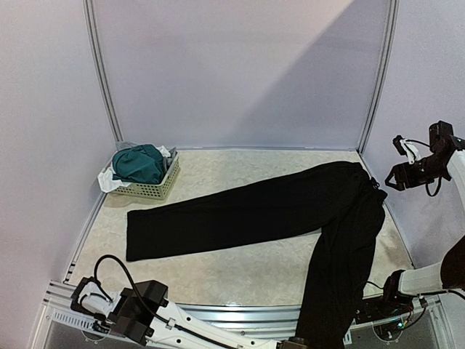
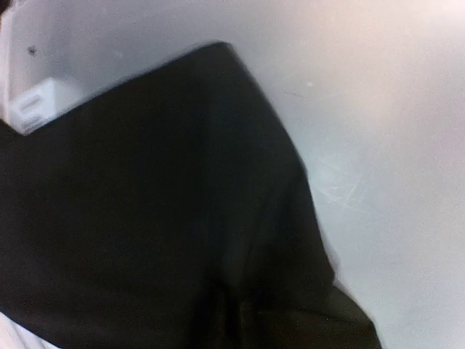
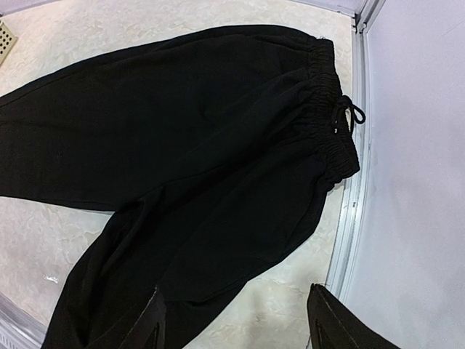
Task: Fold and stack the mixed laundry pile
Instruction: Adjust the flattened trousers at the center of the board.
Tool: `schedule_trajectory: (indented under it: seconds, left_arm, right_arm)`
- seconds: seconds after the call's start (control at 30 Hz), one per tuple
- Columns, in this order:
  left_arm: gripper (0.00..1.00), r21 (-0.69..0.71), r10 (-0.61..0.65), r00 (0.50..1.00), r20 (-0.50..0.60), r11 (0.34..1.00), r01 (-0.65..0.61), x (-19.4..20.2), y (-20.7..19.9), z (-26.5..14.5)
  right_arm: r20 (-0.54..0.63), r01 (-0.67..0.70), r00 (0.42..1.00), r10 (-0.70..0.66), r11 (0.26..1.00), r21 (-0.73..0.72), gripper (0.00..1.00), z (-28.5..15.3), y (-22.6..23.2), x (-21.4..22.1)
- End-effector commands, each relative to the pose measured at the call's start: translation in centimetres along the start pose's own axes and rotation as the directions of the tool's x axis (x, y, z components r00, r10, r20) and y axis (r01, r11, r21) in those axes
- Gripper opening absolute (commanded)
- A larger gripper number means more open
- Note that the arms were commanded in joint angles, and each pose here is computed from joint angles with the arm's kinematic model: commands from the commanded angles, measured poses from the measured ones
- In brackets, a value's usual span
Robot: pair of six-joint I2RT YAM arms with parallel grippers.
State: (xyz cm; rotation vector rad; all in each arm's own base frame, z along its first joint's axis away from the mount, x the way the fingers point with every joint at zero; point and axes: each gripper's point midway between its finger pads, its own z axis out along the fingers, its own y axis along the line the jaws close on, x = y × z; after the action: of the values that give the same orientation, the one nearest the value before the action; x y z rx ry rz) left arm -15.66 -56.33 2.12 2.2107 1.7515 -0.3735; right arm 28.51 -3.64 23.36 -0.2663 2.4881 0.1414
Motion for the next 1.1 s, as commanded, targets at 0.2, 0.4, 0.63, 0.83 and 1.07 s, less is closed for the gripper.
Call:
schedule_trajectory:
  seconds: [0.2,0.4,0.63,0.83,1.07]
  left_arm:
    - [0.00,-0.196,-0.224,0.963,0.152,0.948,0.251,2.3,12.5,-6.8]
    - [0.00,-0.121,-0.483,0.723,0.493,0.785,0.607,6.9,22.1,-17.5]
    - [0.00,0.226,-0.712,0.338,0.615,0.570,0.790,11.0,25.6,-21.1]
    - [0.02,0.525,-0.901,0.079,0.428,0.319,0.789,11.5,23.5,-18.3]
    - [0.01,0.658,-0.956,-0.189,0.226,0.006,0.753,16.5,21.1,-16.8]
  right_arm:
    - [0.005,-0.028,1.000,0.028,0.999,-0.043,0.66,0.1,0.6,-0.3]
    - [0.006,-0.030,1.000,0.030,0.997,-0.068,0.65,0.4,1.0,-0.3]
    - [-0.032,0.023,0.999,-0.026,0.996,-0.091,0.64,2.5,0.9,1.2]
    - [-0.088,0.065,0.993,-0.074,0.994,-0.093,0.64,5.1,0.1,2.9]
    - [-0.153,0.113,0.981,-0.121,0.992,-0.058,0.64,8.2,-1.9,4.3]
